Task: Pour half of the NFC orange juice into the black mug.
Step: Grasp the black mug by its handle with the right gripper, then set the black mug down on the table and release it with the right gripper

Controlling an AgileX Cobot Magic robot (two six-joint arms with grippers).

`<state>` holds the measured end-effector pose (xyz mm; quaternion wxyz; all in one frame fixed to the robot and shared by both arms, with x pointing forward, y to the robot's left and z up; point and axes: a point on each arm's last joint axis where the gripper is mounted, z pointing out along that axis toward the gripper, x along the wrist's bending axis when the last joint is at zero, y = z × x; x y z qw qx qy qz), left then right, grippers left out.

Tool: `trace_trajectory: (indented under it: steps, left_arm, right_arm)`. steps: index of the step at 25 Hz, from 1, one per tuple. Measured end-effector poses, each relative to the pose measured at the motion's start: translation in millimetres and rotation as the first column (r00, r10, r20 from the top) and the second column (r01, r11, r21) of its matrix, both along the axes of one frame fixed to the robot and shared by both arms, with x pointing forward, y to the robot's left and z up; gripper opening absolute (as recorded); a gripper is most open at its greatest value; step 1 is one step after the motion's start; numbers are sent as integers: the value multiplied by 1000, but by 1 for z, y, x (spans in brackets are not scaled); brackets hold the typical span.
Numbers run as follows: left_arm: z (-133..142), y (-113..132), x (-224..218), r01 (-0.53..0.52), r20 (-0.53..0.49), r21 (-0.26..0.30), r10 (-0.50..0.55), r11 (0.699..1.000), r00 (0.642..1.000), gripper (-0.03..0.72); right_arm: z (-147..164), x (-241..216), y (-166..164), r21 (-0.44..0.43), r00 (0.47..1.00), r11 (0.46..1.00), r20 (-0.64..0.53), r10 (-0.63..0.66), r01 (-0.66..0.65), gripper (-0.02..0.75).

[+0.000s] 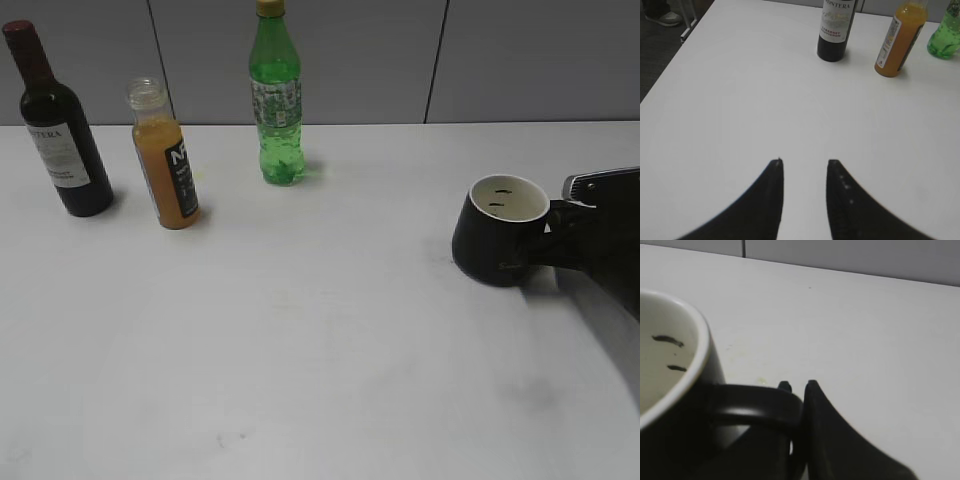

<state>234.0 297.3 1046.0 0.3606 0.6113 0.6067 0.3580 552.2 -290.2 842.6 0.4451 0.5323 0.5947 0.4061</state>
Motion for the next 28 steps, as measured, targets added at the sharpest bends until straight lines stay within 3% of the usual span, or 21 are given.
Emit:
trace_trajectory:
  steps: [6, 12, 20, 28]
  left_arm:
    - [0, 0, 0, 0, 0, 0, 0, 1000, 1000, 238]
    - [0, 0, 0, 0, 0, 0, 0, 1000, 1000, 238]
    - [0, 0, 0, 0, 0, 0, 0, 1000, 1000, 238]
    - [0, 0, 0, 0, 0, 0, 0, 1000, 1000, 238]
  right_arm:
    - [26, 2, 16, -11, 997, 998, 44, 60, -60, 31]
    - [62, -4, 61, 3, 972, 985, 162, 168, -170, 31]
    - [64, -31, 133, 22, 937, 948, 163, 310, -318, 31]
    - [42, -43, 171, 13, 911, 915, 108, 399, -402, 31]
